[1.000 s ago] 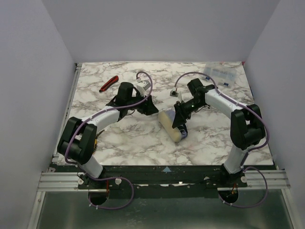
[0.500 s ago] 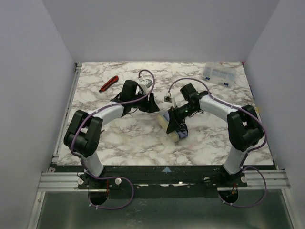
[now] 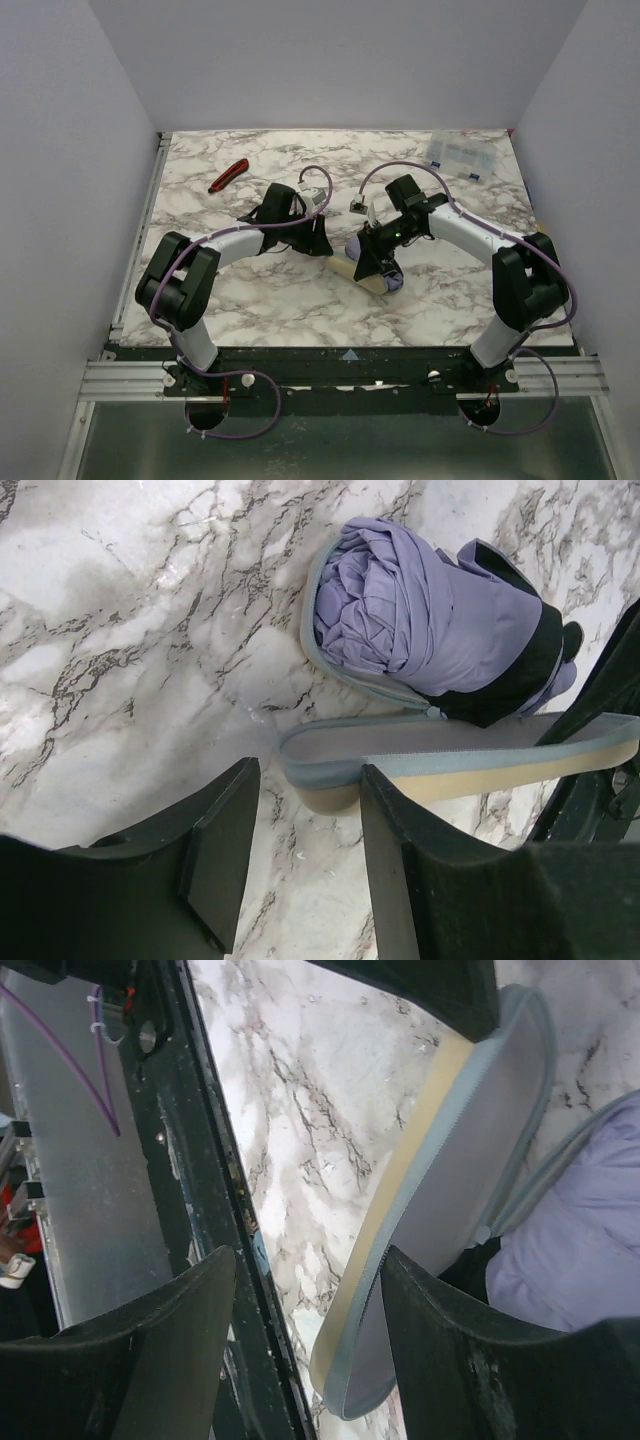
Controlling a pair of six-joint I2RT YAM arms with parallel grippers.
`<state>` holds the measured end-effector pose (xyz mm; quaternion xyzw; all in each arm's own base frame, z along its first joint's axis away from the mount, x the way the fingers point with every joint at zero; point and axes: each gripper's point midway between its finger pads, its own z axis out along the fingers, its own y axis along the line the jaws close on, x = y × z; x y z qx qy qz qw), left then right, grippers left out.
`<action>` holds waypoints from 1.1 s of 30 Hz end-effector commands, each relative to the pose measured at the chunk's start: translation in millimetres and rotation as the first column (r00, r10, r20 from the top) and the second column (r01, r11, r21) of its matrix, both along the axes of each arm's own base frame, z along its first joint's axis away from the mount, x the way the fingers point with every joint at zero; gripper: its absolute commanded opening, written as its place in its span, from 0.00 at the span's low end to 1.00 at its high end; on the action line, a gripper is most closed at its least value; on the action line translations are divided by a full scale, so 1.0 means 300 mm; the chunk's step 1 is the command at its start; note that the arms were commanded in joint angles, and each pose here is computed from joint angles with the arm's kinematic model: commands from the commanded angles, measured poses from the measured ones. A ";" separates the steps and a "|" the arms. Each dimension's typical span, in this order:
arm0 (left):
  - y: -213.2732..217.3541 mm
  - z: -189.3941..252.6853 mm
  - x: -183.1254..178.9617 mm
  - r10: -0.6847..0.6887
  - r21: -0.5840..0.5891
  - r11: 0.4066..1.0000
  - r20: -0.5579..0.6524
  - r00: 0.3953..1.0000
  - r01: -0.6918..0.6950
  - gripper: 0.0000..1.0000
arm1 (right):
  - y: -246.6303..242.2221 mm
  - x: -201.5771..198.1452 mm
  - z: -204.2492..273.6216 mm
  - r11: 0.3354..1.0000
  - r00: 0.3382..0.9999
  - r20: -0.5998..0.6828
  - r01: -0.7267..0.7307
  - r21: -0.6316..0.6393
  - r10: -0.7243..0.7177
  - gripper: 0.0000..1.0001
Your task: Open the umbrella
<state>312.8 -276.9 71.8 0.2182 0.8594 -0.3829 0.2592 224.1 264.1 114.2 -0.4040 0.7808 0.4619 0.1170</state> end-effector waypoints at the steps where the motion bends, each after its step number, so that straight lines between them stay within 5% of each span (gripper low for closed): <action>1: 0.032 -0.052 -0.057 -0.046 0.057 0.997 -0.005 0.999 0.046 0.44 | -0.015 0.068 0.052 0.997 0.993 0.104 0.062 -0.036 -0.058 0.63; 10: 0.025 -0.041 -0.113 -0.088 0.031 0.996 0.018 0.996 0.087 0.41 | -0.100 0.222 0.028 0.942 0.940 0.222 0.297 -0.155 -0.259 0.61; 33: 0.015 -0.031 -0.118 -0.084 0.040 0.996 0.045 0.995 0.082 0.41 | -0.232 0.181 -0.273 0.824 0.905 0.357 0.378 -0.423 -0.232 0.65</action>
